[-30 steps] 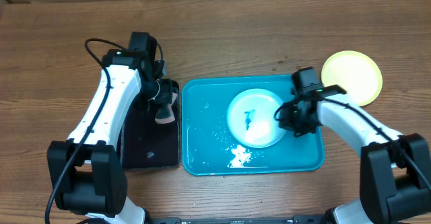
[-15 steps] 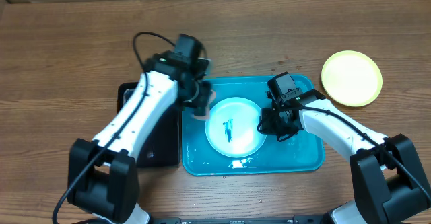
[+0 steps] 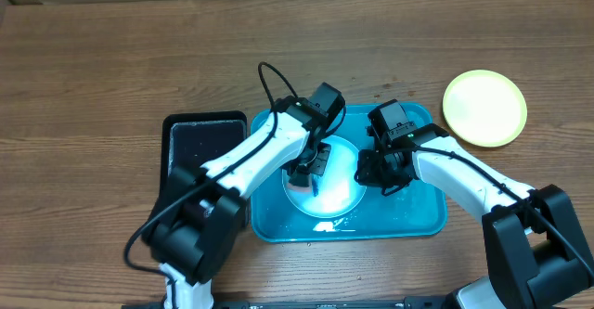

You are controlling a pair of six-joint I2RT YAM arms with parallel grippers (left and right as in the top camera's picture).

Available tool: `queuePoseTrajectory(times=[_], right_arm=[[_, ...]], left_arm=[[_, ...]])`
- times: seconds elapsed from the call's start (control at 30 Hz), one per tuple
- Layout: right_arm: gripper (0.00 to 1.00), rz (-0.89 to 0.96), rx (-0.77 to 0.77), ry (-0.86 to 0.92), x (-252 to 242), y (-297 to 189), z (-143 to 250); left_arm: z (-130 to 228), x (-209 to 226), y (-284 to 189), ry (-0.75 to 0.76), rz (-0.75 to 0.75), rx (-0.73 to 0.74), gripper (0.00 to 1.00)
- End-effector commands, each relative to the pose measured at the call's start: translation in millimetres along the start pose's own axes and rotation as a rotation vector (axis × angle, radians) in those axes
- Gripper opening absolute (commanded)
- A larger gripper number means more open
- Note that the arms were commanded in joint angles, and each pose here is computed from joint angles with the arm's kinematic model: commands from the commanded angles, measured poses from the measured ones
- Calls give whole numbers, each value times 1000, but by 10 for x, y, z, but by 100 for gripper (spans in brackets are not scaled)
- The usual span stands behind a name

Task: Clean dirty plates on tray and stack at the side
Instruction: 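Bring the sponge with the left gripper onto the white plate, then scrub the white plate with the sponge while the right gripper holds it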

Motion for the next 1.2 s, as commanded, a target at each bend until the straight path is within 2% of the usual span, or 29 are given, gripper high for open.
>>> queuePoseTrajectory(times=[0.0, 0.17, 0.47, 0.63, 0.83, 0.97, 1.07, 1.17], right_arm=[[4, 1, 6, 3, 0, 18, 26], [4, 3, 8, 3, -4, 18, 31], [4, 5, 11, 4, -10, 18, 38], [4, 14, 20, 7, -28, 18, 58], [4, 18, 26, 9, -39, 17, 72], [4, 20, 28, 9, -42, 17, 75], [4, 22, 30, 10, -46, 17, 80], [4, 24, 33, 11, -52, 17, 87]], left_arm=[[56, 124, 217, -67, -79, 60, 4], [135, -119, 390, 35, 33, 124, 4], [111, -828, 333, 285, 273, 66, 4], [114, -955, 306, 366, 273, 51, 4], [88, -960, 293, 357, 306, 42, 4], [44, -1082, 178, 360, 471, 18, 4], [-28, -1132, 85, 334, 573, -10, 4], [-101, -1001, 107, 233, 551, -10, 4]])
Point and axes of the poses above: each gripper's point midway between its finger pads, its own y axis out along the fingers, its own x axis along the line the jaws close on, z = x × y, the point moved 2 cm from there along -y, back along the fingers, and after that the axes turned 14 degrees about y, right-handed, at the moved point
